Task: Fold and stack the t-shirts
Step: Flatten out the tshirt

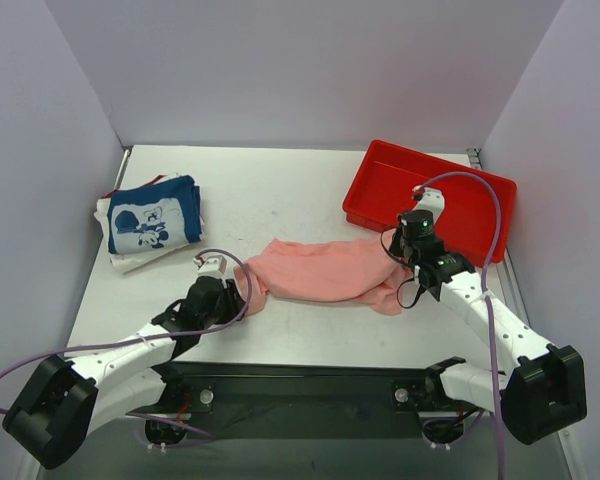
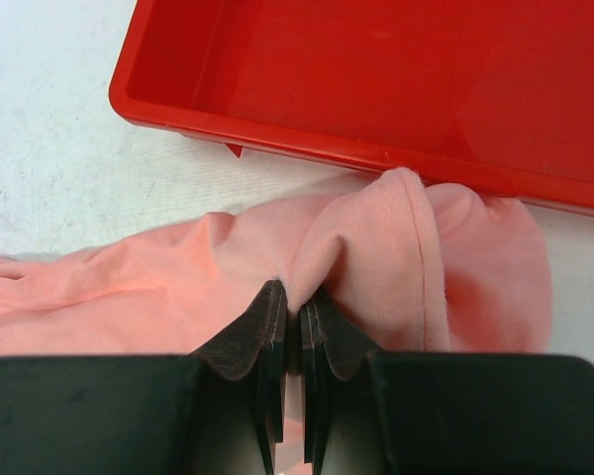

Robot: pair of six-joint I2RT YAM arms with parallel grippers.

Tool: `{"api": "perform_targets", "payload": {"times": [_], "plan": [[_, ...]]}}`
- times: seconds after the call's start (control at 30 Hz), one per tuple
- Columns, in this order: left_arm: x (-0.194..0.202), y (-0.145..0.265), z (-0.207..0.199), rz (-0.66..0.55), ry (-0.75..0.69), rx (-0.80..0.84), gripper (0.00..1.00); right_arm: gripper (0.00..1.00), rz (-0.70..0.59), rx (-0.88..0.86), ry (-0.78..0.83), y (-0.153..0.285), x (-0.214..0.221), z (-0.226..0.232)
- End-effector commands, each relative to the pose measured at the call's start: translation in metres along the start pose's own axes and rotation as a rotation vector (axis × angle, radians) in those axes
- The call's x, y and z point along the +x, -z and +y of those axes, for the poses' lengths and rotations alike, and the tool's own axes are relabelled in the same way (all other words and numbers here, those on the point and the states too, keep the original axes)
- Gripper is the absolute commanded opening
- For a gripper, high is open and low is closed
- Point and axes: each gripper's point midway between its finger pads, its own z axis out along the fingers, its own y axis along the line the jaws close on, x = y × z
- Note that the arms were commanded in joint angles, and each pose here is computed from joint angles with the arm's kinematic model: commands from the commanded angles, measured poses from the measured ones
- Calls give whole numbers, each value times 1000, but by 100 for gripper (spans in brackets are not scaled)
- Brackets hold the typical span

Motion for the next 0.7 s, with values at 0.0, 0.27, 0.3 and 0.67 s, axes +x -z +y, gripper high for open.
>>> {"api": "perform_targets", "payload": {"times": [0.0,0.27,0.3,0.67], "plan": [[-1,-2,-2,10,4,-18,46,5,-60,-19,-34,0,-23,8],[9,-3,0,35,2,-28,42,6,-64,-22,-39,2,-24,8],[11,-3,0,42,2,-26,37,6,-67,-24,-40,3,-24,8],[-5,-4,-26,3,-26,84,0,6,-75,-42,-44,7,-27,9]]}}
